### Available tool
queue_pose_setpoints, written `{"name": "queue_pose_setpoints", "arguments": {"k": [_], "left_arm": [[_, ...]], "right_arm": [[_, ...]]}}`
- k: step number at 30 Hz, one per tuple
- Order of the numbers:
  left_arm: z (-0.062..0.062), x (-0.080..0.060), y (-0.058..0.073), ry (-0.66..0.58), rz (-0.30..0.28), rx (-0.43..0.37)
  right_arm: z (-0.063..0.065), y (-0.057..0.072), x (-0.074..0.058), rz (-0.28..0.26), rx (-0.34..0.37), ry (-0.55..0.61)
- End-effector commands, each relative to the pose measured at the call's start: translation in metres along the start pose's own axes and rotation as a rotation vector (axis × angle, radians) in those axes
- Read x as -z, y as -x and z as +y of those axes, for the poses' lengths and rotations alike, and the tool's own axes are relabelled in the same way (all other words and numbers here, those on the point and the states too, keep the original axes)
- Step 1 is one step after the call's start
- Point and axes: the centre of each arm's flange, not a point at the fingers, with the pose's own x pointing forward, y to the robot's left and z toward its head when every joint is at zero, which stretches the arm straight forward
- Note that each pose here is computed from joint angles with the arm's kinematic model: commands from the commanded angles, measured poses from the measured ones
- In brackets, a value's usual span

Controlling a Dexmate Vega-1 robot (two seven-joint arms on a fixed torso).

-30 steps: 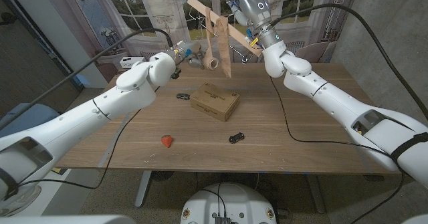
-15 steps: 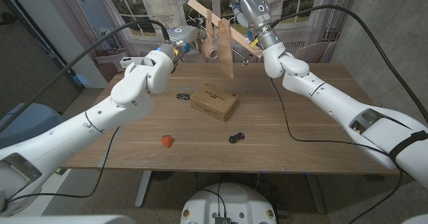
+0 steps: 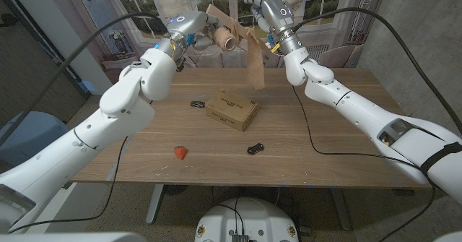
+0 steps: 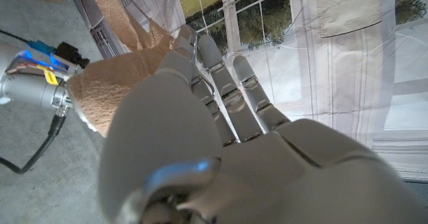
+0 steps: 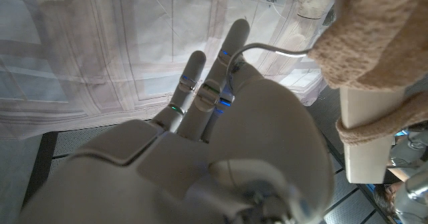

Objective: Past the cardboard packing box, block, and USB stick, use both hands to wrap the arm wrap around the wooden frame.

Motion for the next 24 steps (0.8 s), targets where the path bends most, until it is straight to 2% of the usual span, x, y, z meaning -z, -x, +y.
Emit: {"name": "queue_pose_setpoints", "arguments": {"k": [1, 7, 10, 12, 16, 24], "left_arm": [[0.019, 0.01, 0.014, 0.175, 0.013, -0.261], [0.017, 0.002, 0.02, 0.151, 0.04, -0.408], [0.018, -0.004, 0.02, 0.108, 0.065, -0.442], [0.019, -0.008, 0.018, 0.09, 0.075, -0.417], [0.02, -0.011, 0.016, 0.073, 0.049, -0.364], [0.018, -0.013, 0.017, 0.082, 0.042, -0.367]], "right_arm": [[-0.002, 0.005, -0.003, -0.005, -0.004, 0.007], [-0.002, 0.006, -0.004, -0.018, 0.003, 0.009], [-0.002, 0.006, -0.008, -0.041, 0.009, 0.029], [-0.002, 0.007, -0.011, -0.055, 0.014, 0.026], [-0.004, 0.006, -0.012, -0.056, 0.026, 0.009], [-0.007, 0.004, -0.013, -0.056, 0.039, 0.005]]}}
